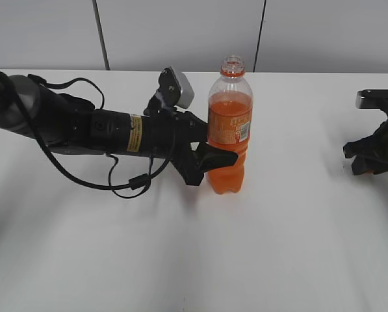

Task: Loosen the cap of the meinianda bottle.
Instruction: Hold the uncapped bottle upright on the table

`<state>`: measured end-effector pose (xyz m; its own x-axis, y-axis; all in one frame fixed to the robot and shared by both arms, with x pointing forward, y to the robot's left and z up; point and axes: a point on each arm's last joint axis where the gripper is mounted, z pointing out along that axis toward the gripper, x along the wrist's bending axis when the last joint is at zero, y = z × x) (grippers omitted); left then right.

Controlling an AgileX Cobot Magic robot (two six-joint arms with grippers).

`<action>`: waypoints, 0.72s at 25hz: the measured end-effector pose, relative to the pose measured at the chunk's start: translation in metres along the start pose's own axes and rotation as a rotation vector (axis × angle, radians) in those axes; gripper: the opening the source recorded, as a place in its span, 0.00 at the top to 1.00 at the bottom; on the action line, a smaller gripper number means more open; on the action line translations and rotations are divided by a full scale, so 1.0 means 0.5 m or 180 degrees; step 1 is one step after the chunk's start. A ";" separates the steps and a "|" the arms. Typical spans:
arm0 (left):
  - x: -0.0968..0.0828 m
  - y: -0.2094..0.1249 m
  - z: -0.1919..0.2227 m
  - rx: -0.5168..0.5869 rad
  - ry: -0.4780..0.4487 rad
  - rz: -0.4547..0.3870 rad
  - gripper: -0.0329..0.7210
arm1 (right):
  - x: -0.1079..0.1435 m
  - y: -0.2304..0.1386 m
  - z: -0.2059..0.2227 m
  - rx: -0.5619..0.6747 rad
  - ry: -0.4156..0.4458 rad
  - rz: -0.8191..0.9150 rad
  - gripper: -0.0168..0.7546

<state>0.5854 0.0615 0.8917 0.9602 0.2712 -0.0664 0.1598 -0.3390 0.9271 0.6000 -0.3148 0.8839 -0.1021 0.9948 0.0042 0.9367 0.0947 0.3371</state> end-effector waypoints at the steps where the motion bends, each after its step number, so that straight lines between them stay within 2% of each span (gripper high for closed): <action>1: 0.000 0.000 0.000 0.0000 0.0000 0.0000 0.42 | 0.000 0.000 0.000 -0.0002 -0.0001 0.0000 0.63; 6: 0.000 0.000 0.000 0.0002 -0.0002 0.0003 0.42 | 0.000 0.000 0.000 -0.0002 -0.0001 -0.0040 0.60; 13: -0.001 -0.001 0.000 0.0018 -0.0024 0.0026 0.42 | 0.000 0.000 0.000 -0.0002 -0.0001 -0.0057 0.32; 16: -0.003 -0.002 0.000 0.0028 -0.0045 0.0046 0.42 | 0.000 0.000 0.000 0.0001 0.0000 -0.0060 0.28; 18: -0.003 -0.002 0.000 0.0034 -0.0051 0.0052 0.38 | 0.000 0.000 0.000 0.0007 0.0002 -0.0059 0.27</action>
<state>0.5839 0.0614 0.8909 0.9663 0.2510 -0.0571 0.1463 -0.3528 0.9242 0.5998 -0.3148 0.8838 -0.1198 0.9928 -0.0014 0.9354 0.1133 0.3350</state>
